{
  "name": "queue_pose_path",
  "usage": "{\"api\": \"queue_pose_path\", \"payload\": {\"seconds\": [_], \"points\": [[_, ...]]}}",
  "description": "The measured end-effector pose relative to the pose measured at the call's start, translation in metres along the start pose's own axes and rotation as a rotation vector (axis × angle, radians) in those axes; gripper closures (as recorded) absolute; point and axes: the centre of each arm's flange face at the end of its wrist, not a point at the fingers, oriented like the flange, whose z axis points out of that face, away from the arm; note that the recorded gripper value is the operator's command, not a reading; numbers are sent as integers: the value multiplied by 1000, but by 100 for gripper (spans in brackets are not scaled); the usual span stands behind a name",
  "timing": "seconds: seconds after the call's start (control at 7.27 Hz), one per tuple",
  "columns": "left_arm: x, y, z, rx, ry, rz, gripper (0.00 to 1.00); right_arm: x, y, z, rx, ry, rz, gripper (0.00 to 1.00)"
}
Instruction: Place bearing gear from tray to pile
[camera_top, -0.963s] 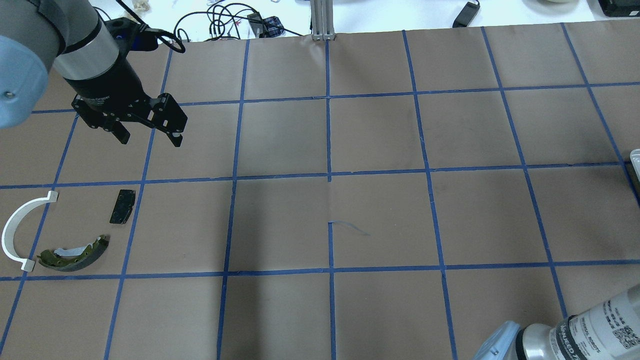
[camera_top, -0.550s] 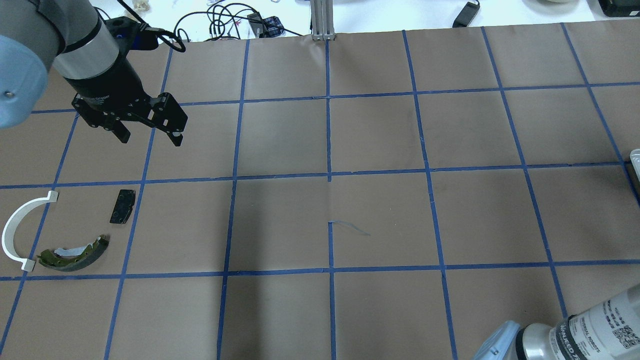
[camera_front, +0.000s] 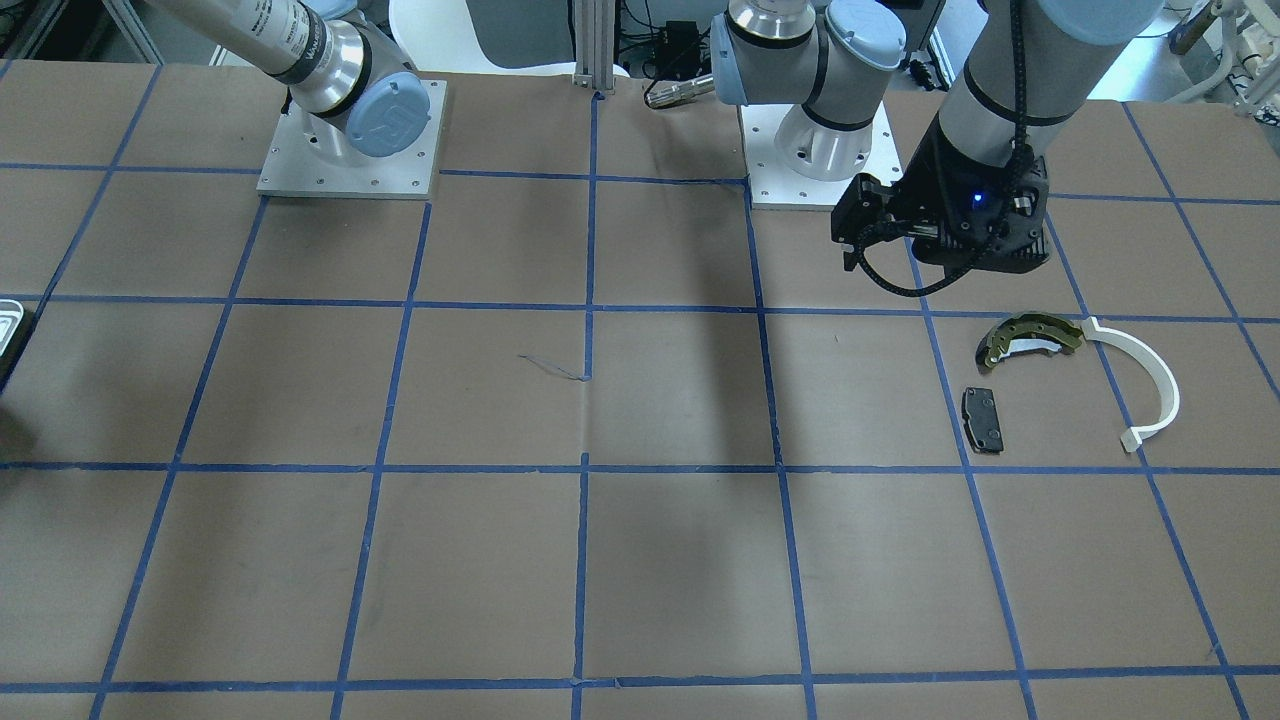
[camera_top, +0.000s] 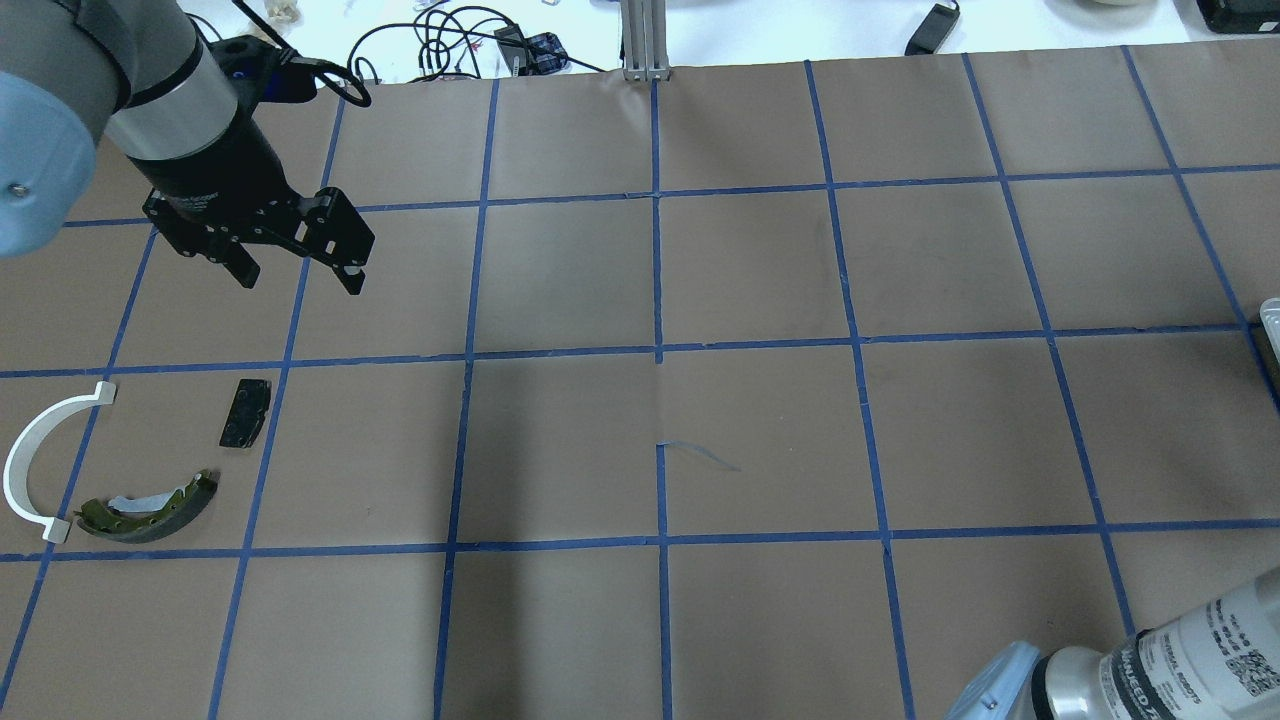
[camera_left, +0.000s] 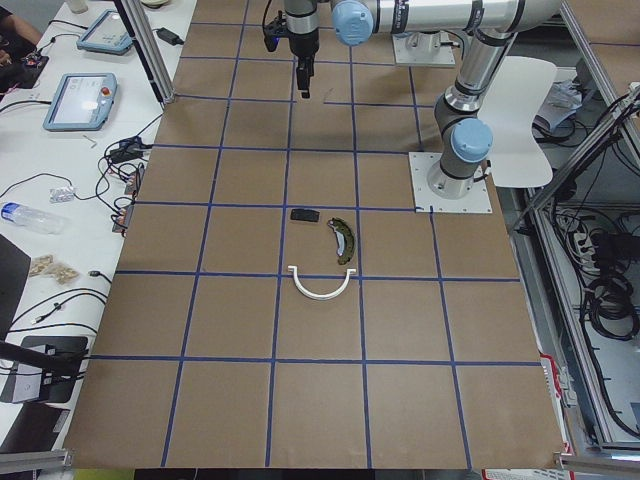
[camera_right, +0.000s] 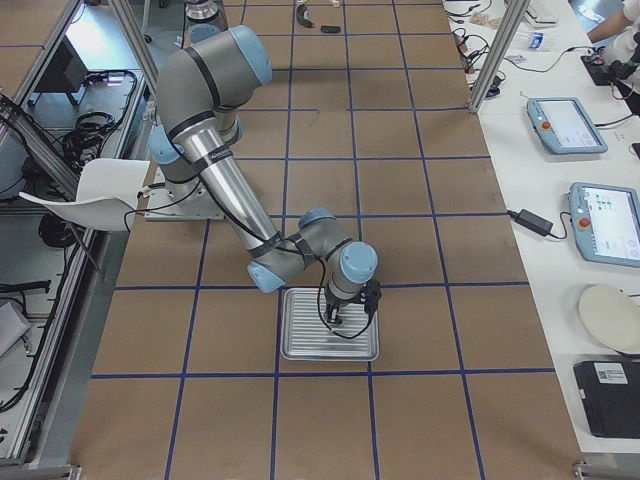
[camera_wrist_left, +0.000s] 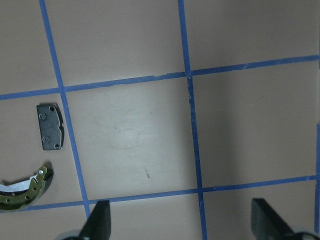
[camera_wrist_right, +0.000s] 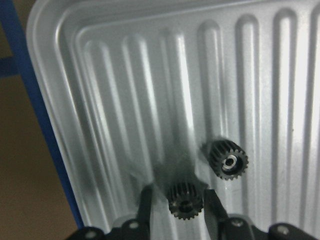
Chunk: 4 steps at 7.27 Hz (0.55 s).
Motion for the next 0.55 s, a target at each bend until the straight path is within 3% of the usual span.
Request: {"api": "queue_pose_path", "payload": {"seconds": [0.28, 0.55], "points": [[0, 0, 0, 1, 1, 4, 0, 2, 3, 0, -31, 29, 2, 93], [0, 0, -1, 2, 1, 7, 0, 2, 6, -7, -50, 48, 0, 96]]}}
